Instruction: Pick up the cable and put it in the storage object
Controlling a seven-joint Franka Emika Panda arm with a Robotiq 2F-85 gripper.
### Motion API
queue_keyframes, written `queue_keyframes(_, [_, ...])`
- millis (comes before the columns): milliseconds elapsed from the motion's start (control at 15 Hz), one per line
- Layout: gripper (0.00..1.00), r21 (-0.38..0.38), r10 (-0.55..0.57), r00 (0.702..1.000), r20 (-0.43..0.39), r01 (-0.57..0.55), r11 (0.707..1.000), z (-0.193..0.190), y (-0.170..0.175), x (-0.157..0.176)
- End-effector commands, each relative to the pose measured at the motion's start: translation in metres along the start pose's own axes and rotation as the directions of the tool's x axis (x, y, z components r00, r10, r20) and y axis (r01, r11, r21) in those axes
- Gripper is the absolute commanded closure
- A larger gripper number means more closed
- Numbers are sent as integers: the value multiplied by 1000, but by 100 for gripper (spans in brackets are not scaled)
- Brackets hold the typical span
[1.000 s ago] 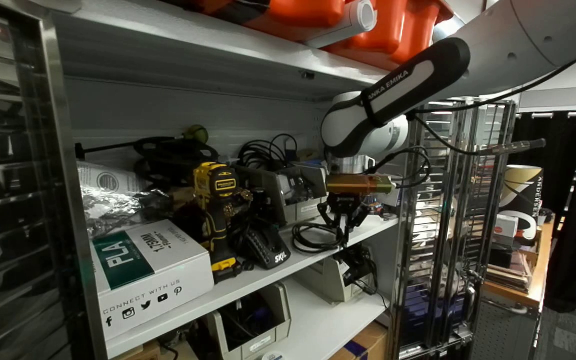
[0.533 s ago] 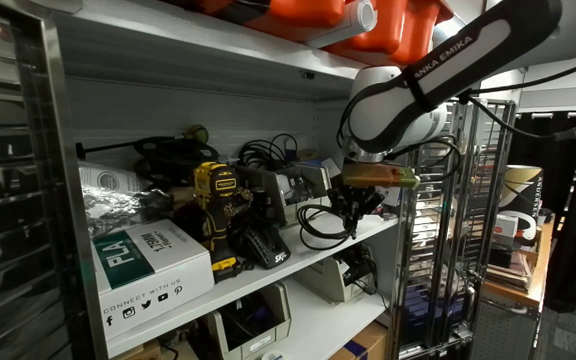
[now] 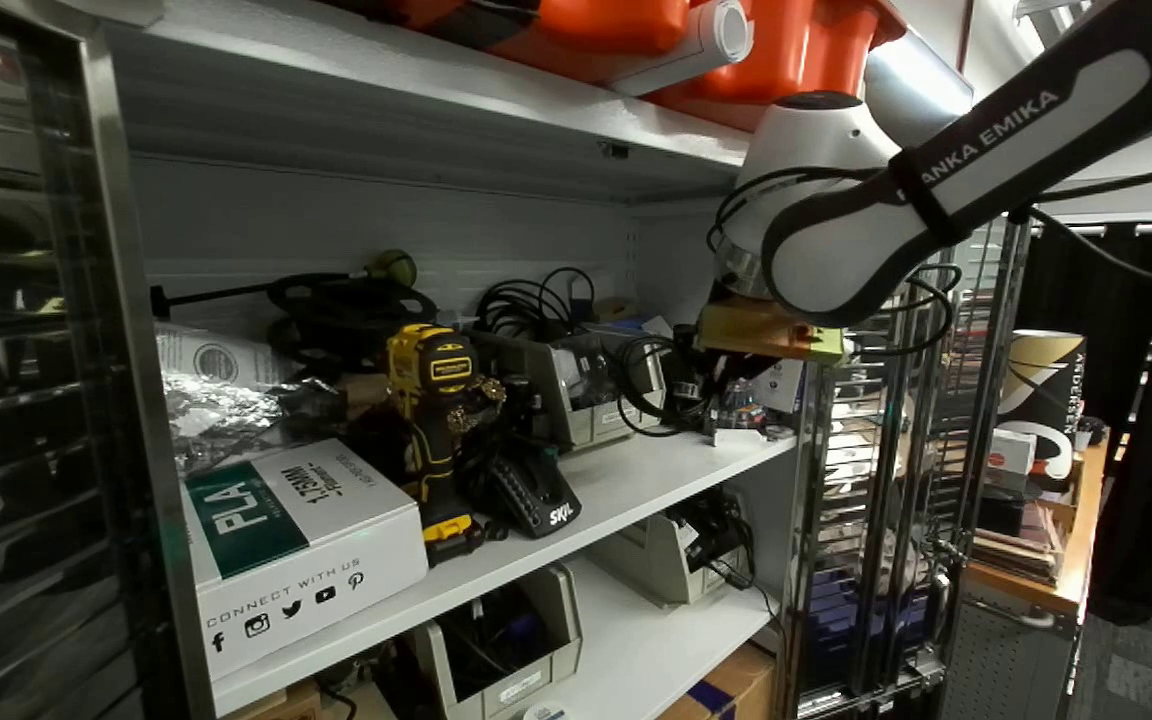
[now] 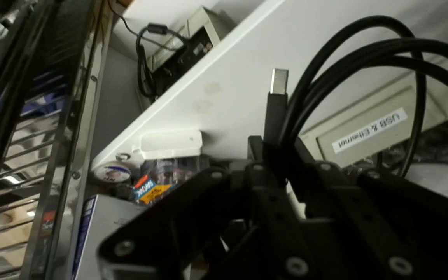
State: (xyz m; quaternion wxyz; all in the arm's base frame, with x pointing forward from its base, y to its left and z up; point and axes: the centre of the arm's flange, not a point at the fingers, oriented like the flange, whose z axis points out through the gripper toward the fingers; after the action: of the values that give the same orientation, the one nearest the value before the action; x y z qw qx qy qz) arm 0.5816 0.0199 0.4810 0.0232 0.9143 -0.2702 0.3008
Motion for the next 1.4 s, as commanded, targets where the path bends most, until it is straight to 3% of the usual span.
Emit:
queue_keyframes(0, [83, 54, 56, 982, -180, -47, 997, -3, 0, 17])
queue_keyframes(400, [84, 245, 170, 922, -347, -85, 966, 21, -16, 68])
queue_keyframes(867, [84, 440, 260, 928, -268, -122, 890, 73, -49, 100])
queue_keyframes(1333, [84, 529, 268, 942, -203, -125, 840, 94, -82, 101])
